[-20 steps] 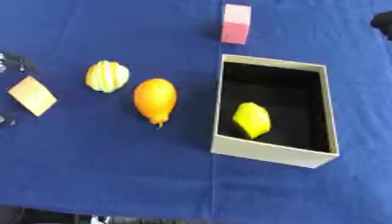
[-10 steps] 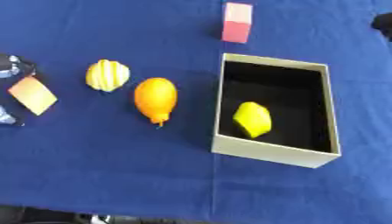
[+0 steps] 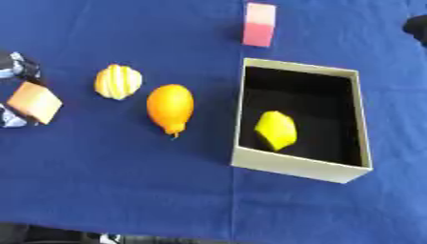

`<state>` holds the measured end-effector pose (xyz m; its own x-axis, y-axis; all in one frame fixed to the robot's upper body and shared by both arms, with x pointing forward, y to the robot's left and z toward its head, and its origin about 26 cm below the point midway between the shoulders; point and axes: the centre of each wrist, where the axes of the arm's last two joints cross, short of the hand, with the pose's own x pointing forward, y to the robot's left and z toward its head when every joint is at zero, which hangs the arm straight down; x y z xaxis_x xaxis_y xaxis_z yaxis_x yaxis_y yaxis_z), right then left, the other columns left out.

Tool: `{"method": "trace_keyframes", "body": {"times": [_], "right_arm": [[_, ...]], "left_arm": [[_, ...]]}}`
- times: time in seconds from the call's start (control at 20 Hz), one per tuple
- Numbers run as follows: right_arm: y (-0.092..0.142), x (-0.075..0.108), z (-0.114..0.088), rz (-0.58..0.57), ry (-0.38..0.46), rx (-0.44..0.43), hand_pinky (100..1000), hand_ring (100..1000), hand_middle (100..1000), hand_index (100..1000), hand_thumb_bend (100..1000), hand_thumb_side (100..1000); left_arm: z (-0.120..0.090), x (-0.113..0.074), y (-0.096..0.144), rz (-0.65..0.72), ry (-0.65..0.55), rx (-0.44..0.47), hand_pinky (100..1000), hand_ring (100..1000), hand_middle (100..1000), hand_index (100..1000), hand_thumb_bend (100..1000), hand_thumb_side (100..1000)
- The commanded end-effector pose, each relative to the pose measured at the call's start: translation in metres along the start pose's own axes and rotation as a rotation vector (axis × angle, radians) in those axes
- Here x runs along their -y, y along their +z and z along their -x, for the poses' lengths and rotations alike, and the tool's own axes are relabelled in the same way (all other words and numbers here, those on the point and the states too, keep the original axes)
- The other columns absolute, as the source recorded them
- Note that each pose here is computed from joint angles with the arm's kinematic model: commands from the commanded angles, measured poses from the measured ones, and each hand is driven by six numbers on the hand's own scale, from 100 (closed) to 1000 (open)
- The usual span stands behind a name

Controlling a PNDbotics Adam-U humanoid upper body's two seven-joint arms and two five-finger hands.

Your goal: Pick up objects on the table and place them in the box.

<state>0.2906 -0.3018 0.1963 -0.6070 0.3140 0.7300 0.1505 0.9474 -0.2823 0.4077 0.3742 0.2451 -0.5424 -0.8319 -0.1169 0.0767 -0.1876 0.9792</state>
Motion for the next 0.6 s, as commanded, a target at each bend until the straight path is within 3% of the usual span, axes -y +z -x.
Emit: {"method": "trace_keyframes", "body": {"times": [0.05,0.35,0.6], "right_arm": [[-0.003,0.004,-0.006,0.0,0.008,0.023,940,813,708,871,100,543],[-0.005,0.006,-0.008,-0.005,0.017,0.035,939,813,708,871,100,539],[-0.005,0.006,-0.008,-0.012,0.017,0.035,939,813,707,871,100,538]], "left_arm": [[-0.008,-0.038,0.009,-0.106,-0.063,0.017,644,580,499,591,427,100],[-0.061,-0.093,-0.013,-0.223,-0.149,0.198,644,574,498,592,410,100],[-0.112,-0.127,-0.041,-0.27,-0.168,0.346,647,576,502,602,398,100]]}}
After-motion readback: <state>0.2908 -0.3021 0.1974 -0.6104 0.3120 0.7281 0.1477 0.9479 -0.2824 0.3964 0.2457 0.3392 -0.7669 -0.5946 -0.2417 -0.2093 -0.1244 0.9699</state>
